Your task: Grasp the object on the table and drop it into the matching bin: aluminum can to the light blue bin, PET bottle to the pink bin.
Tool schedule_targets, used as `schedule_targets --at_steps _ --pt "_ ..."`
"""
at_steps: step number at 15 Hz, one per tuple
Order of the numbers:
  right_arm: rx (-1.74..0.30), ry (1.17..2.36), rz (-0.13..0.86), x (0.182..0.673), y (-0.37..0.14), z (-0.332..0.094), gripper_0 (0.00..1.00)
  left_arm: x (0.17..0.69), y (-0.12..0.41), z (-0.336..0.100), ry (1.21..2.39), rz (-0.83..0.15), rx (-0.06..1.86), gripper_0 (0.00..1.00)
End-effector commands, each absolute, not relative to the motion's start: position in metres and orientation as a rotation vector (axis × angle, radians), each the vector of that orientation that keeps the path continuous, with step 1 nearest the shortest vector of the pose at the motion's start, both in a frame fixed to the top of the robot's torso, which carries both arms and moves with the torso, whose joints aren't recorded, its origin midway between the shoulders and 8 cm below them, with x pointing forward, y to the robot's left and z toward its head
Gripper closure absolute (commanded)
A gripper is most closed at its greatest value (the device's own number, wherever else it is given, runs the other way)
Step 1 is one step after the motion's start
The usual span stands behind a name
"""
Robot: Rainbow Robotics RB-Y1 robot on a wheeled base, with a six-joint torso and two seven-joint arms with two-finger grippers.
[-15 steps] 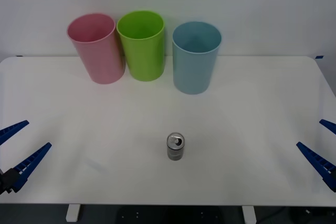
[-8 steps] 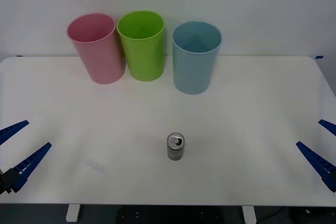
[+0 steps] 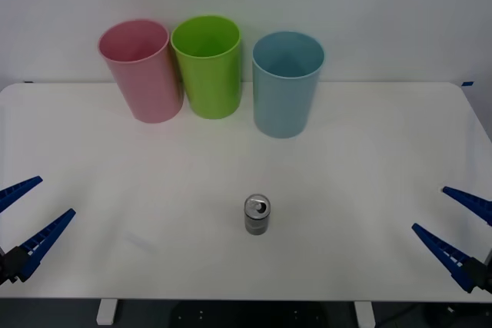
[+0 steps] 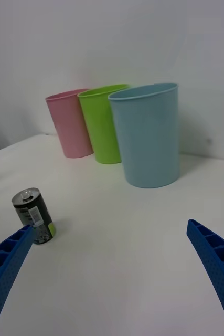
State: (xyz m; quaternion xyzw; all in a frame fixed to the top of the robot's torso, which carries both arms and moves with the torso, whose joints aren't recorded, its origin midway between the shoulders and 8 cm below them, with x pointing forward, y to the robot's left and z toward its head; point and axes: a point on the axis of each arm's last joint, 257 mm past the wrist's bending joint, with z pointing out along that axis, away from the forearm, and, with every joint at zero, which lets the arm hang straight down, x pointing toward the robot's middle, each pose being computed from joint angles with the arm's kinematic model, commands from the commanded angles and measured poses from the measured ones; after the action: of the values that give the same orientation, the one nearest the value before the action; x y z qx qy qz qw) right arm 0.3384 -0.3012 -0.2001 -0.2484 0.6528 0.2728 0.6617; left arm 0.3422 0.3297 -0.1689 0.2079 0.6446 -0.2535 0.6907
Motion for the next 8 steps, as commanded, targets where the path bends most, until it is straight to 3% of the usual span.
schedule_targets --at_steps 1,8 --pt "-0.663 1.44 0.595 0.34 -0.293 -0.215 0.0 0.342 0.33 -0.169 1.441 -0.567 0.465 0.0" --pt "-0.806 1.414 0.625 0.341 -0.265 -0.244 0.0 0.342 0.33 -0.169 1.441 -0.567 0.465 0.0"
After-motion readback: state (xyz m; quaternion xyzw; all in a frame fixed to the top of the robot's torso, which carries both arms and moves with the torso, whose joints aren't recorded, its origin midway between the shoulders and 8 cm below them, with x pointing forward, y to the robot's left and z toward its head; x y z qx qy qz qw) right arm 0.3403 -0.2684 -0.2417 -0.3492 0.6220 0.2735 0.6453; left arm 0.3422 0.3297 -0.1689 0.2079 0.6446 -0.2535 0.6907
